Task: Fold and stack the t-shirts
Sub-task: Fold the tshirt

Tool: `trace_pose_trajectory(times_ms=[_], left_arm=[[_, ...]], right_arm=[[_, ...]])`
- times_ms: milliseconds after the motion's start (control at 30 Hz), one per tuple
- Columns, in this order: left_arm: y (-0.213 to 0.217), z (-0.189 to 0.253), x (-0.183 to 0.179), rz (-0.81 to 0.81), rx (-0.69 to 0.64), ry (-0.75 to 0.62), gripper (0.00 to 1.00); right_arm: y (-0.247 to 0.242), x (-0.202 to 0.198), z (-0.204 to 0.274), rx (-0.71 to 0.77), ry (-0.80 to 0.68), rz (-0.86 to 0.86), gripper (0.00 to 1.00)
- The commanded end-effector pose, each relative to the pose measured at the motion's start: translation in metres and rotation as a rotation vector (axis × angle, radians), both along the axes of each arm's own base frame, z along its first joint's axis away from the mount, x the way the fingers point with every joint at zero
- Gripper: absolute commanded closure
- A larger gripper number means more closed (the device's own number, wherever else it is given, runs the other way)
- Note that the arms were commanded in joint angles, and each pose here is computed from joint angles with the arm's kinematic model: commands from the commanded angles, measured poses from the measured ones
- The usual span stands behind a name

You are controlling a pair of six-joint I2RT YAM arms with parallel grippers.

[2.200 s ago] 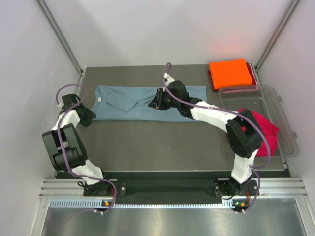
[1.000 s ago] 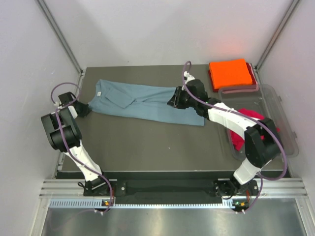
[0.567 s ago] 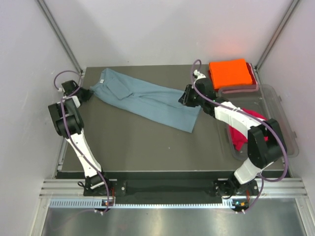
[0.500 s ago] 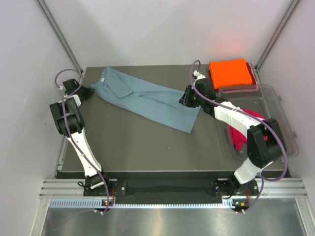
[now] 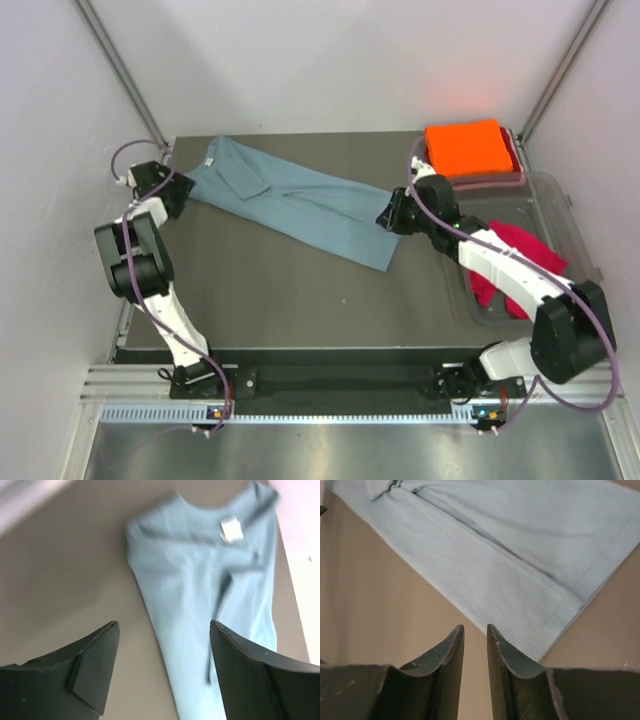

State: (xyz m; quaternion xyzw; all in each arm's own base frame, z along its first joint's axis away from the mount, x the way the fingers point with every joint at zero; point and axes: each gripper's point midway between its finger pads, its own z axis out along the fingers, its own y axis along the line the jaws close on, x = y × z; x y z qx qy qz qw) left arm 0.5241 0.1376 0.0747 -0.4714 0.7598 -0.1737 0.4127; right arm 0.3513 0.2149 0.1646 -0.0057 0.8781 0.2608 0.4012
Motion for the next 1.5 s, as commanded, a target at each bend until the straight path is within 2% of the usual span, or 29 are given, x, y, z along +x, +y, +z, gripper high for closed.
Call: trace_pose_trajectory(times_ms=[0,33,100,133,167,233,267,300,333,367,500,600,700,733,767,833,867,900,1100,1467], left_arm=[[-0.034,0.026,-0.032,-0.039,0.132,0.031,0.22],[-0.045,0.048,-0.038,-0.049,0.143,-0.015,0.23],[-0.086,0.047,-0.055,-0.122,0.160,-0.012,0.24],[-0.099,0.062,-0.065,-0.134,0.164,-0.032,0.25],[-0.133,0.050,-0.080,-0.210,0.129,-0.017,0.25],[-0.172,0.073,-0.095,-0.272,0.067,-0.110,0.30],[-0.207,0.061,-0.114,-0.339,0.040,-0.084,0.32],[-0.223,0.062,-0.123,-0.334,0.000,-0.087,0.33],[-0.240,0.074,-0.134,-0.363,-0.023,-0.132,0.35],[-0.275,0.074,-0.148,-0.440,-0.053,-0.144,0.37],[-0.333,0.066,-0.189,-0.473,-0.127,-0.120,0.39],[-0.374,0.061,-0.213,-0.487,-0.214,-0.156,0.41],[-0.411,0.055,-0.226,-0.494,-0.234,-0.165,0.42],[-0.420,0.039,-0.227,-0.499,-0.219,-0.130,0.43],[-0.437,0.046,-0.226,-0.522,-0.240,-0.149,0.43],[-0.458,0.029,-0.226,-0.542,-0.245,-0.118,0.48],[-0.477,0.038,-0.225,-0.569,-0.273,-0.142,0.50],[-0.490,0.022,-0.229,-0.591,-0.259,-0.110,0.52],[-0.530,0.012,-0.226,-0.607,-0.262,-0.111,0.51],[-0.531,-0.021,-0.230,-0.557,-0.206,-0.054,0.49]], right_arm=[[0.001,-0.013,0.019,0.084,-0.038,0.011,0.74],[-0.002,-0.018,0.027,0.093,-0.059,0.008,0.74],[-0.006,-0.025,0.032,0.092,-0.067,0.008,0.73],[-0.009,-0.029,0.041,0.095,-0.092,0.004,0.73],[-0.011,-0.033,0.041,0.089,-0.086,0.008,0.73],[-0.014,-0.040,0.052,0.095,-0.108,0.019,0.73],[-0.016,-0.045,0.052,0.085,-0.098,0.023,0.73],[-0.018,-0.048,0.054,0.082,-0.102,0.024,0.73],[-0.022,-0.052,0.061,0.082,-0.117,0.018,0.73],[-0.024,-0.054,0.062,0.078,-0.118,0.014,0.73],[-0.036,-0.070,0.067,0.068,-0.114,-0.010,0.72],[-0.042,-0.081,0.072,0.068,-0.128,-0.010,0.72],[-0.050,-0.087,0.077,0.063,-0.150,-0.032,0.72],[-0.052,-0.088,0.079,0.062,-0.161,-0.035,0.71],[-0.054,-0.089,0.079,0.056,-0.162,-0.038,0.71],[-0.059,-0.090,0.083,0.045,-0.180,-0.052,0.71],[-0.061,-0.090,0.083,0.039,-0.183,-0.059,0.71],[-0.065,-0.090,0.083,0.031,-0.189,-0.072,0.71],[-0.075,-0.094,0.081,0.003,-0.194,-0.090,0.72],[-0.083,-0.100,0.088,0.005,-0.221,-0.098,0.71]])
